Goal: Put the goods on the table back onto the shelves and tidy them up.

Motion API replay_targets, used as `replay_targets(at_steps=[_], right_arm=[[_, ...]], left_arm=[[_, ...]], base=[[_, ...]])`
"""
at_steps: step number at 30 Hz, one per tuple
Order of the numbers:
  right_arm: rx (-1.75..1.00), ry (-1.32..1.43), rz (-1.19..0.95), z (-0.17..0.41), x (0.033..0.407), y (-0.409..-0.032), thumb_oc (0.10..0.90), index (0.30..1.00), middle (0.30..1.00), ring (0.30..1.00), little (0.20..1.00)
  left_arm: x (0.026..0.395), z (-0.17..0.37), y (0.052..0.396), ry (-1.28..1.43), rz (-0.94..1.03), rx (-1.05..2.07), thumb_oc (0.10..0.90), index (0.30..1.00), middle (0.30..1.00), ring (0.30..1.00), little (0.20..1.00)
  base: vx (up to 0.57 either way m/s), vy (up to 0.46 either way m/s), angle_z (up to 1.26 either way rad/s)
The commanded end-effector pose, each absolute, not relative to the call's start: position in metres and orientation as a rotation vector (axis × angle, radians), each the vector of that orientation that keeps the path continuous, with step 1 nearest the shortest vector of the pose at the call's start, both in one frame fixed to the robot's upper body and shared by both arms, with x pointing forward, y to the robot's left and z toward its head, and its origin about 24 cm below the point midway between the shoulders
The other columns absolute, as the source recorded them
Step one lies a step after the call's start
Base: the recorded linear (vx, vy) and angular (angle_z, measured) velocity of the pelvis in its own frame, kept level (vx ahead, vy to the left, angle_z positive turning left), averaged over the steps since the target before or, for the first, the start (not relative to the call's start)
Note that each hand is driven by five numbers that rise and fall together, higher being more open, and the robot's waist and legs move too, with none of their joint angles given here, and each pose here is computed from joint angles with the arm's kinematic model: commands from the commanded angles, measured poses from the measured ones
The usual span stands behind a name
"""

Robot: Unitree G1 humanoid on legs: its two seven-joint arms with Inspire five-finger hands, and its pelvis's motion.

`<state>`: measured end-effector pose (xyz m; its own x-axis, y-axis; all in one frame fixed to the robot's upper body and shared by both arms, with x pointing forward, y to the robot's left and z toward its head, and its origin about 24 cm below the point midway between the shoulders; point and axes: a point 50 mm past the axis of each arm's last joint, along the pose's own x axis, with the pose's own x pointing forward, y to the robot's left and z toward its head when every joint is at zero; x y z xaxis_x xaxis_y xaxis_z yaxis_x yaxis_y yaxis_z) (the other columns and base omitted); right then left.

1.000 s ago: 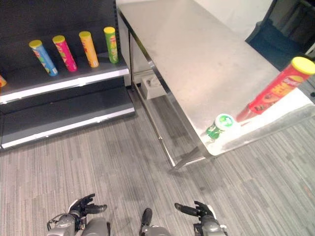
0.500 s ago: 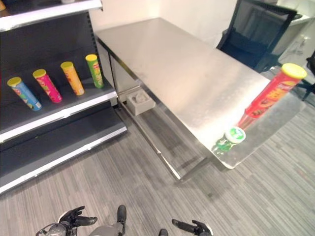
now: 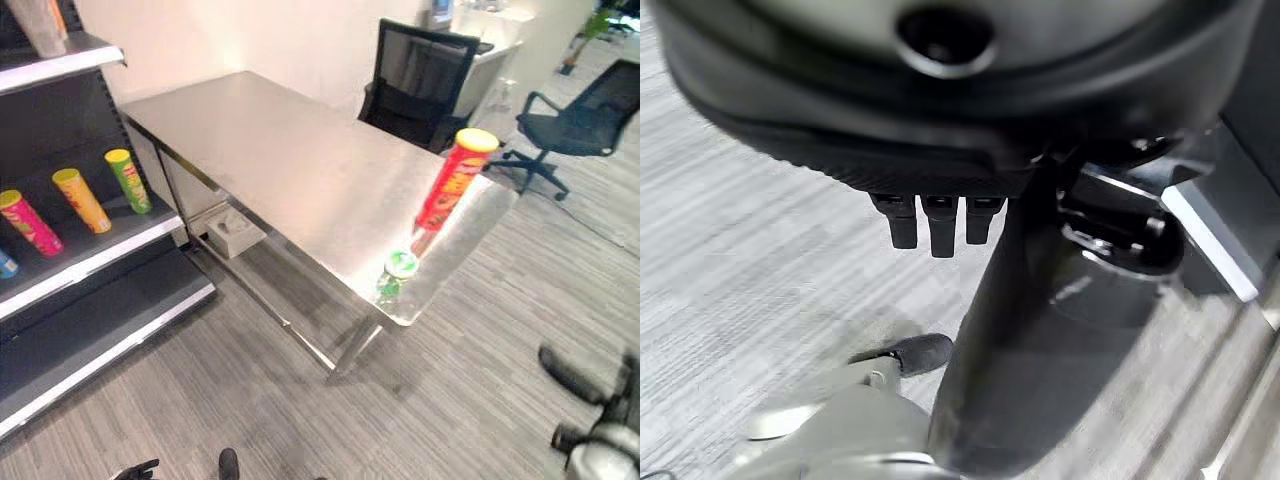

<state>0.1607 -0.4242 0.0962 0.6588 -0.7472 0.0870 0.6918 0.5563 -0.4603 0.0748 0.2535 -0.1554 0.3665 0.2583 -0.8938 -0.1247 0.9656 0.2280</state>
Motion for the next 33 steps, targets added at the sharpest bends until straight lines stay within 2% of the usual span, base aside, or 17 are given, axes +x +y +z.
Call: replay_targets(at_steps=[1,4,9,11,15,22,33], right_arm=[[-0.54,-0.209,-0.613,0.155,0.201,-0.392,0.8,0.9,0.9,0.9,0.9],[-0.526,-0.271,-0.541,0.168,0.205,-0.383,0.8,0.9,0.9,0.9,0.9],[-0.348,-0.428,-0.344,0.181,0.219,-0.346,0.8,0.9,0.9,0.9,0.9],[-0.377,-0.446,-0.242,0.186,0.223,-0.329,0.8,0.9,0.9,0.9,0.9],[-0.419,-0.427,-0.16,0.186,0.227,-0.318,0.8,0.9,0.9,0.9,0.9],[-0.471,-0.367,-0.113,0.176,0.229,-0.312,0.8,0.9,0.9,0.9,0.9],[-0.605,-0.247,-0.143,0.162,0.223,-0.325,0.8,0.9,0.9,0.9,0.9]], left_arm=[[0.104,-0.149,0.251,1.095,0.15,0.179,0.8,0.9,0.9,0.9,0.9],[0.103,-0.149,0.25,1.091,0.13,0.181,0.8,0.9,0.9,0.9,0.9],[0.096,-0.151,0.245,1.099,0.085,0.181,0.8,0.9,0.9,0.9,0.9],[0.094,-0.151,0.245,1.101,0.073,0.19,0.8,0.9,0.9,0.9,0.9],[0.094,-0.151,0.244,1.09,0.067,0.186,0.8,0.9,0.9,0.9,0.9],[0.094,-0.15,0.244,1.081,0.071,0.179,0.8,0.9,0.9,0.9,0.9],[0.095,-0.15,0.242,1.073,0.075,0.169,0.8,0.9,0.9,0.9,0.9]], base=[[0.03,-0.013,-0.01],[0.01,-0.004,0.01],[0.03,-0.022,0.12],[0.01,-0.023,0.1],[0.0,0.0,0.0],[0.0,0.0,0.0],[0.0,0.0,0.01]])
